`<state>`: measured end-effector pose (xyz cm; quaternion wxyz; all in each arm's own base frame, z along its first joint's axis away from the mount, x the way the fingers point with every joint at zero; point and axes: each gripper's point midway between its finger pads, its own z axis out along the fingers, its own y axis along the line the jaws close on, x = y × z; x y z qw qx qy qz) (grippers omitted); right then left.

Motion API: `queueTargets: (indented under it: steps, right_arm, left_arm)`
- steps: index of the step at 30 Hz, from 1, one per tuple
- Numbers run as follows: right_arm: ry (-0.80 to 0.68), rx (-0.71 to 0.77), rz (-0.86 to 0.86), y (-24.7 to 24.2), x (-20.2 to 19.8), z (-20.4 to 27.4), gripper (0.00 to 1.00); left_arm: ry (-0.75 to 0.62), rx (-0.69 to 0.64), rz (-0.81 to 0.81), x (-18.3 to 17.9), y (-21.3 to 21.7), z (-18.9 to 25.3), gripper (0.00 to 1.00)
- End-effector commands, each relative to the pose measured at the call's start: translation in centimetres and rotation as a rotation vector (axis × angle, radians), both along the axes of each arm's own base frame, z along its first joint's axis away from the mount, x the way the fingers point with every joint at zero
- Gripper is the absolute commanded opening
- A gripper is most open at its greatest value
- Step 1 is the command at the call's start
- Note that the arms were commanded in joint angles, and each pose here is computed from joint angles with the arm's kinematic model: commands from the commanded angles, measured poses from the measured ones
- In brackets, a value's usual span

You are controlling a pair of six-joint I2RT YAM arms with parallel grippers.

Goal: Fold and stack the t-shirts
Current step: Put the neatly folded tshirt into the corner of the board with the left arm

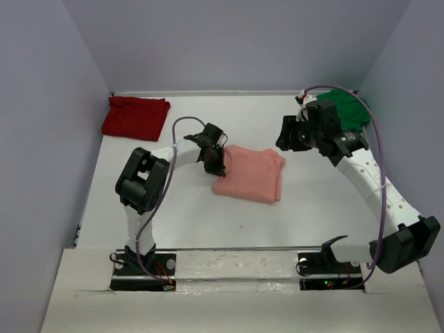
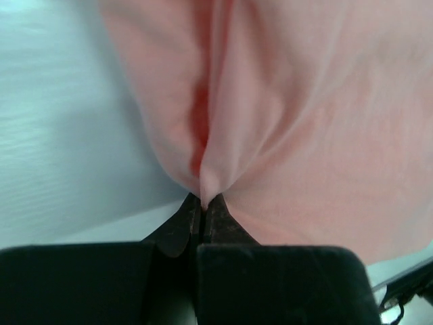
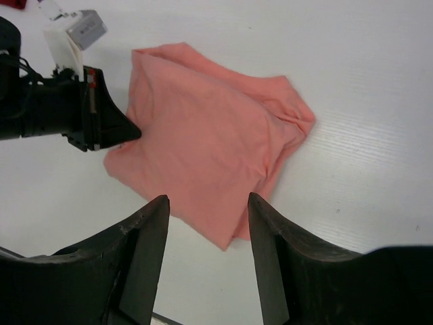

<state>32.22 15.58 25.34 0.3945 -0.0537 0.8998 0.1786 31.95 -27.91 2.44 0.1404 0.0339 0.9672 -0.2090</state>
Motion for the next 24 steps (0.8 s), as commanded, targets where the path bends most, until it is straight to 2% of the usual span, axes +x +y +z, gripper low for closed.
queueTargets:
  steps: [1,4,9,10,11,15,16,17,20,24]
  right_arm:
    - [-0.039,0.003,-0.006,0.2,0.9,0.6,0.55]
    - [-0.044,-0.002,-0.001,0.2,1.0,0.8,0.56]
    - [-0.047,-0.008,-0.005,0.1,1.0,0.8,0.56]
    - [-0.047,-0.006,-0.003,0.1,1.0,0.8,0.56]
    - [-0.040,-0.007,-0.001,0.2,1.0,0.6,0.56]
    - [-0.028,0.003,0.012,0.5,0.9,0.1,0.56]
    - [-0.029,0.006,0.018,0.6,0.8,0.1,0.56]
    - [-0.029,0.006,0.018,0.6,0.8,0.1,0.56]
    - [-0.039,0.012,0.020,0.6,0.8,0.6,0.56]
    - [-0.050,0.022,0.028,0.7,0.6,1.2,0.56]
  left_arm:
    - [-0.056,0.106,0.087,3.1,3.8,1.4,0.06]
    - [-0.069,0.095,0.072,4.1,3.4,2.2,0.10]
    - [-0.058,0.053,0.067,3.6,2.9,2.2,0.29]
    - [-0.056,0.052,0.067,3.4,3.0,2.2,0.34]
    - [-0.051,0.055,0.069,3.0,3.1,2.0,0.51]
    - [-0.076,0.048,0.101,2.4,3.8,2.9,0.78]
    - [-0.100,0.057,0.125,2.6,4.2,3.6,0.90]
    - [-0.110,0.066,0.135,2.6,4.5,3.7,0.94]
    - [-0.141,0.117,0.173,3.0,5.8,3.8,0.98]
    - [-0.133,0.139,0.188,4.0,7.0,2.6,0.98]
